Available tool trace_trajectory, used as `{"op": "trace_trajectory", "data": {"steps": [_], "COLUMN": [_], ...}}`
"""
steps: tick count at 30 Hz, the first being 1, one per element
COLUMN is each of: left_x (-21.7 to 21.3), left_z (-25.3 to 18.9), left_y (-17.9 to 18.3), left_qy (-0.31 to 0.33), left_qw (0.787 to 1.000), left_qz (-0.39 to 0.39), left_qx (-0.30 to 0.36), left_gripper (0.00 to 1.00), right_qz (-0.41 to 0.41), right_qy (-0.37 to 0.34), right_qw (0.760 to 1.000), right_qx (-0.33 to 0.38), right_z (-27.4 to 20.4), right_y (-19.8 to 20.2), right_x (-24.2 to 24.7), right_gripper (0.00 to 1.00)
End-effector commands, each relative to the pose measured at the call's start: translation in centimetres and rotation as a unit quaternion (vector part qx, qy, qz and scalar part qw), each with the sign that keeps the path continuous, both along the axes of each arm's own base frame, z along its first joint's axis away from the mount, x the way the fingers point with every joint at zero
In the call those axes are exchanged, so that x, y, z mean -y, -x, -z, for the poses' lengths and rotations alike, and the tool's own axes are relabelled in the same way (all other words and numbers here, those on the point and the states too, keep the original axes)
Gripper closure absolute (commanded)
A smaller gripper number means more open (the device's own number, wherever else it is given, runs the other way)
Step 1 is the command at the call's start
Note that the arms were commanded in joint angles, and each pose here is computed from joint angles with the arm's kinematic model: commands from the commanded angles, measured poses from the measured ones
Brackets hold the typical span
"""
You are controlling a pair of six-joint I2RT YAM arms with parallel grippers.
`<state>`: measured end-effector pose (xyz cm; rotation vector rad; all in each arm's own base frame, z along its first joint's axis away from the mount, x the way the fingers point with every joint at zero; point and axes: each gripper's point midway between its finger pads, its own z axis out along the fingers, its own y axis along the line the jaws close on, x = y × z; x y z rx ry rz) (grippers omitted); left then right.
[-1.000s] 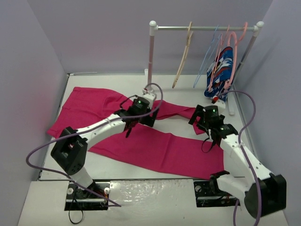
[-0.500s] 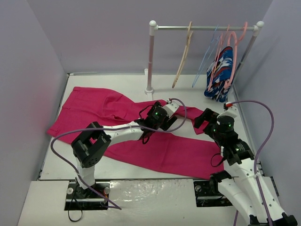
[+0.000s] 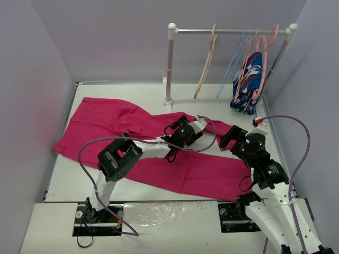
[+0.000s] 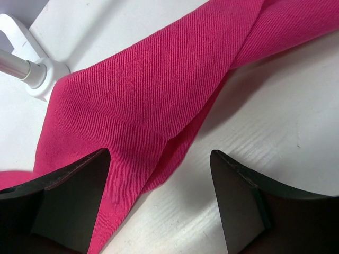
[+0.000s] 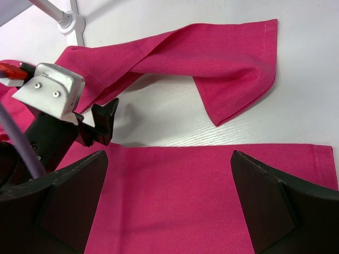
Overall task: Place the trousers on the hanger
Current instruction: Flatten out the trousers at the center of the board.
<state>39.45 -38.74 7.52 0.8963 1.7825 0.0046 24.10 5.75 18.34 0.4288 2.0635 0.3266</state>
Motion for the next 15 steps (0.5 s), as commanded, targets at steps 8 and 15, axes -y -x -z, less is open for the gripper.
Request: {"op": "trace_trajectory", "data": {"steps": [8, 15], "left_x": [1.8, 2.1], "left_z": [-5.4, -5.7], "left_y": [-2.9, -3.4], "left_qy": [0.037, 0.03], "left_qw": [0.994, 0.993], "left_qz": [-0.033, -0.035], "left_qx": [0.098, 0.108], "left_gripper": [0.4, 0.72], "right_qz": [-0.003, -0.003], "right_qy": [-0.01, -0.01], "right_qw": [1.0, 1.0], "right_qx": [0.024, 0.024], "right_z": [-1.7, -1.7], "right_y": [-0.4, -0.3], "right_x": [-0.2, -0.1], "right_gripper": [0.0, 0.0]}}
